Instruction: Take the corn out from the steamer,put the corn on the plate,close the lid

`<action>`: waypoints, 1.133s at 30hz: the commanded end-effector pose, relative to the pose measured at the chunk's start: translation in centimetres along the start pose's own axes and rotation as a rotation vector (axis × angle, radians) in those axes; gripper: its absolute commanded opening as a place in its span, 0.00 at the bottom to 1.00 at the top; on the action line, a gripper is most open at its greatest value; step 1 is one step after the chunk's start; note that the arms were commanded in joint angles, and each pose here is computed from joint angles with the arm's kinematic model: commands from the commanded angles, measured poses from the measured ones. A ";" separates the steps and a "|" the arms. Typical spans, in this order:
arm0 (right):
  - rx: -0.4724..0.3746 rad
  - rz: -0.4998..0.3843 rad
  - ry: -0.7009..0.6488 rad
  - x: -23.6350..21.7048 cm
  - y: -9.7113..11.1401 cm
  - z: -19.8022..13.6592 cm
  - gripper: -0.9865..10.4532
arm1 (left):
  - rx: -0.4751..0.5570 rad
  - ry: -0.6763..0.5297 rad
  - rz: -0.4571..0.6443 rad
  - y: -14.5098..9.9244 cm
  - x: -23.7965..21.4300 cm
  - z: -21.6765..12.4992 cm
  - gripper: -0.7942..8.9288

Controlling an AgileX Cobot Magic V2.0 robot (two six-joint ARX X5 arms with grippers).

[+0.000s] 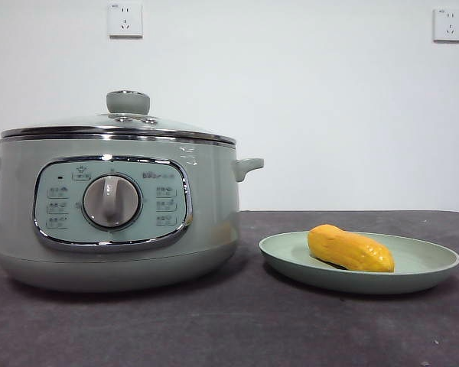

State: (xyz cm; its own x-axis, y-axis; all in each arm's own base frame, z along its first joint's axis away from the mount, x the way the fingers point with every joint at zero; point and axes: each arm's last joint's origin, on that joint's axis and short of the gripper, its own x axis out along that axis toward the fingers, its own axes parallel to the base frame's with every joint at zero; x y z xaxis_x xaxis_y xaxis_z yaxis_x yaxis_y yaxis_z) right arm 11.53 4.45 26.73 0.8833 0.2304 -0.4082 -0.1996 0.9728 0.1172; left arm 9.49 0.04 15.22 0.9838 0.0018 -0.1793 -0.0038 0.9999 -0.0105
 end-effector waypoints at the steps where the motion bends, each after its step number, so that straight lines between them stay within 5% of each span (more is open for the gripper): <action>1: 0.008 -0.002 0.002 0.1 0.0 -0.2 0.11 | -0.006 0.009 0.005 0.0 0.2 -0.5 0.08; 14: 0.001 -0.002 0.002 0.1 0.0 -0.2 0.11 | -0.006 0.009 0.005 0.0 0.2 -0.5 0.08; 25: -0.228 0.007 -0.097 -0.4 -0.8 -0.4 0.11 | -0.006 0.009 0.005 0.0 0.2 -0.5 0.08; 34: -0.183 -0.035 -0.286 0.6 -2.9 -4.6 0.11 | -0.006 0.009 0.005 0.0 0.2 -0.5 0.08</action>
State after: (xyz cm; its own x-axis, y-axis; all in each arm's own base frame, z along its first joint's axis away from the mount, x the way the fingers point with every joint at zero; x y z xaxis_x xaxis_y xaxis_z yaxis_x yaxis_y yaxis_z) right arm 10.63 1.90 22.86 0.9680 0.2128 -0.1331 -0.2234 0.9722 -0.0702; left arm 9.49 0.04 15.22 0.9838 0.0018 -0.1793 -0.0040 0.9999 -0.0120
